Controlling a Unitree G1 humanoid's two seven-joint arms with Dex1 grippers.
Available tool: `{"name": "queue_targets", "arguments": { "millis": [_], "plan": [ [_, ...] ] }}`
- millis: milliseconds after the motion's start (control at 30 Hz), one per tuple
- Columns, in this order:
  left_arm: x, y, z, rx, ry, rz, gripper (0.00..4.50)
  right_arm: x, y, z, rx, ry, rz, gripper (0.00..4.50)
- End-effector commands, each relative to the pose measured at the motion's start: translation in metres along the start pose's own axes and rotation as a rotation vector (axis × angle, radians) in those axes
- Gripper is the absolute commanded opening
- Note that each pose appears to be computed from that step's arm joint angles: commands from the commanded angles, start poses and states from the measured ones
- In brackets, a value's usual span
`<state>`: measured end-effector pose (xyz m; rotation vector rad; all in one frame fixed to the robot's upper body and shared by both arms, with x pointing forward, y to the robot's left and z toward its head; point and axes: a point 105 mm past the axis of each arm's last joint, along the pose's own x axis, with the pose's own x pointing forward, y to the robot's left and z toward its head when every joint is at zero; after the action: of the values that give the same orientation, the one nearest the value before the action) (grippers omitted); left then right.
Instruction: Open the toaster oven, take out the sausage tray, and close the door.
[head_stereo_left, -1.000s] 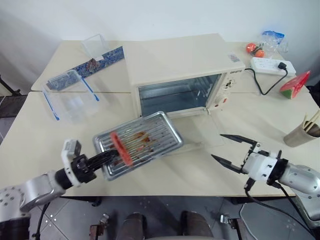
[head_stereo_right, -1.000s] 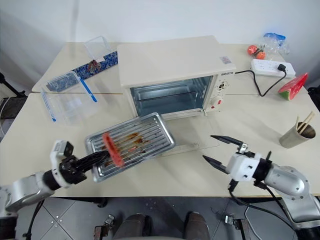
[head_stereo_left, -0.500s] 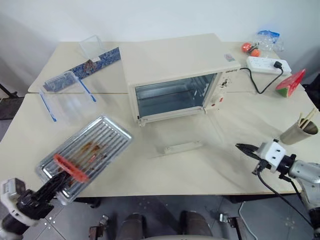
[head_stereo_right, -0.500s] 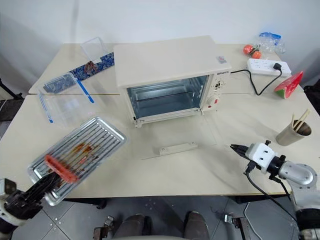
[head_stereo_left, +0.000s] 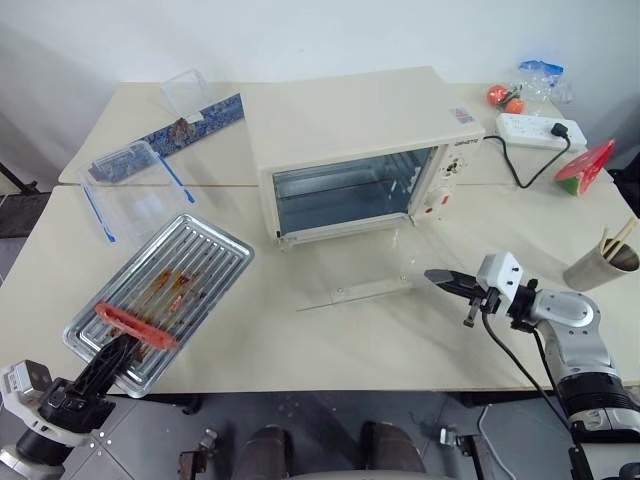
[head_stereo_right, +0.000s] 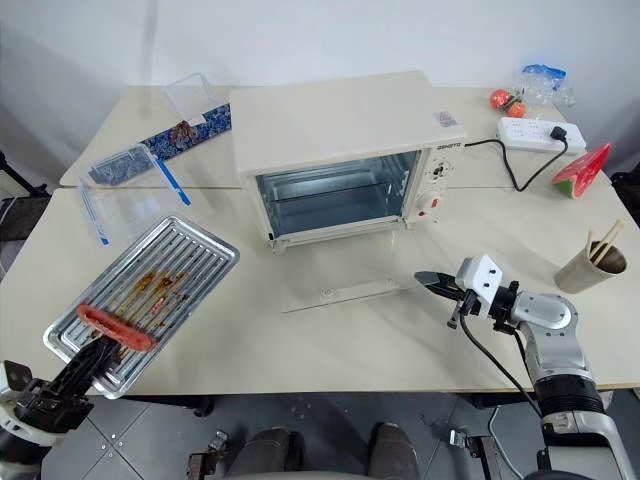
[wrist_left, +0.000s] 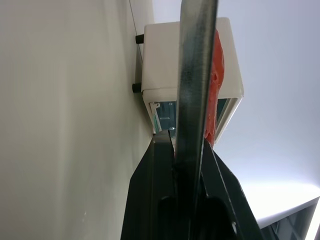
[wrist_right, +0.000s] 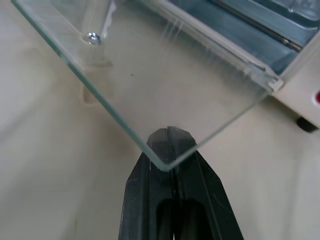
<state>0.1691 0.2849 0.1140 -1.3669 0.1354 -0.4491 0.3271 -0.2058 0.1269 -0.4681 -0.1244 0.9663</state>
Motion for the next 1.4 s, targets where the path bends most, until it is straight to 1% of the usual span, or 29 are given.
{"name": "queue_targets", "arguments": {
  "millis": [33, 233, 367, 433, 600, 700, 833, 900, 933, 967, 1000, 1033, 1100, 1200, 1267, 1367, 1400],
  "plan": [
    [0.001, -0.006, 0.005, 0.001, -0.004, -0.022, 0.00, -0.005, -0.011, 0.033, -0.058, -0.096, -0.039, 0.03],
    [0.001, -0.003, 0.012, -0.002, -0.003, -0.005, 0.00, -0.007, -0.024, 0.062, -0.089, -0.160, -0.100, 0.03],
    [-0.001, 0.000, 0.015, 0.000, 0.011, 0.015, 0.00, -0.005, -0.042, 0.084, -0.098, -0.223, -0.178, 0.03],
    [-0.001, 0.001, 0.015, 0.001, 0.034, 0.027, 0.00, -0.003, -0.046, 0.089, -0.092, -0.245, -0.197, 0.03],
    [0.001, -0.001, 0.015, 0.003, 0.060, 0.021, 0.00, 0.001, -0.046, 0.095, -0.076, -0.265, -0.193, 0.03],
    [0.005, -0.003, 0.008, -0.003, 0.111, 0.008, 0.00, 0.000, -0.045, 0.095, -0.072, -0.258, -0.189, 0.03],
    [0.014, 0.003, -0.013, 0.002, 0.283, 0.044, 0.00, -0.016, -0.033, 0.086, 0.039, -0.214, -0.174, 0.03],
    [0.019, 0.003, -0.020, 0.009, 0.343, 0.042, 0.00, -0.023, -0.024, 0.085, 0.063, -0.202, -0.164, 0.03],
    [0.025, 0.002, -0.023, 0.014, 0.376, 0.030, 0.00, -0.028, -0.016, 0.083, 0.067, -0.185, -0.152, 0.37],
    [0.029, 0.001, -0.025, 0.018, 0.398, 0.022, 0.00, -0.031, -0.010, 0.082, 0.071, -0.173, -0.144, 0.58],
    [0.040, 0.001, -0.034, 0.028, 0.468, 0.010, 0.00, -0.039, 0.001, 0.079, 0.088, -0.150, -0.134, 0.83],
    [0.047, 0.001, -0.040, 0.036, 0.515, 0.002, 0.00, -0.044, 0.009, 0.077, 0.100, -0.135, -0.128, 1.24],
    [0.063, 0.003, -0.053, 0.056, 0.626, -0.005, 0.00, -0.052, 0.027, 0.076, 0.111, -0.107, -0.100, 1.82],
    [0.084, 0.003, -0.062, 0.065, 0.712, -0.032, 0.00, -0.059, 0.042, 0.078, 0.092, -0.109, -0.096, 2.81],
    [0.103, 0.002, -0.073, 0.081, 0.787, -0.058, 0.00, -0.065, 0.056, 0.076, 0.101, -0.107, -0.057, 3.52],
    [0.122, 0.004, -0.081, 0.097, 0.846, -0.055, 0.00, -0.071, 0.070, 0.071, 0.170, -0.060, 0.010, 4.44],
    [0.134, 0.006, -0.087, 0.111, 0.870, -0.049, 0.00, -0.074, 0.073, 0.072, 0.194, -0.060, 0.008, 4.48]
  ]
}}
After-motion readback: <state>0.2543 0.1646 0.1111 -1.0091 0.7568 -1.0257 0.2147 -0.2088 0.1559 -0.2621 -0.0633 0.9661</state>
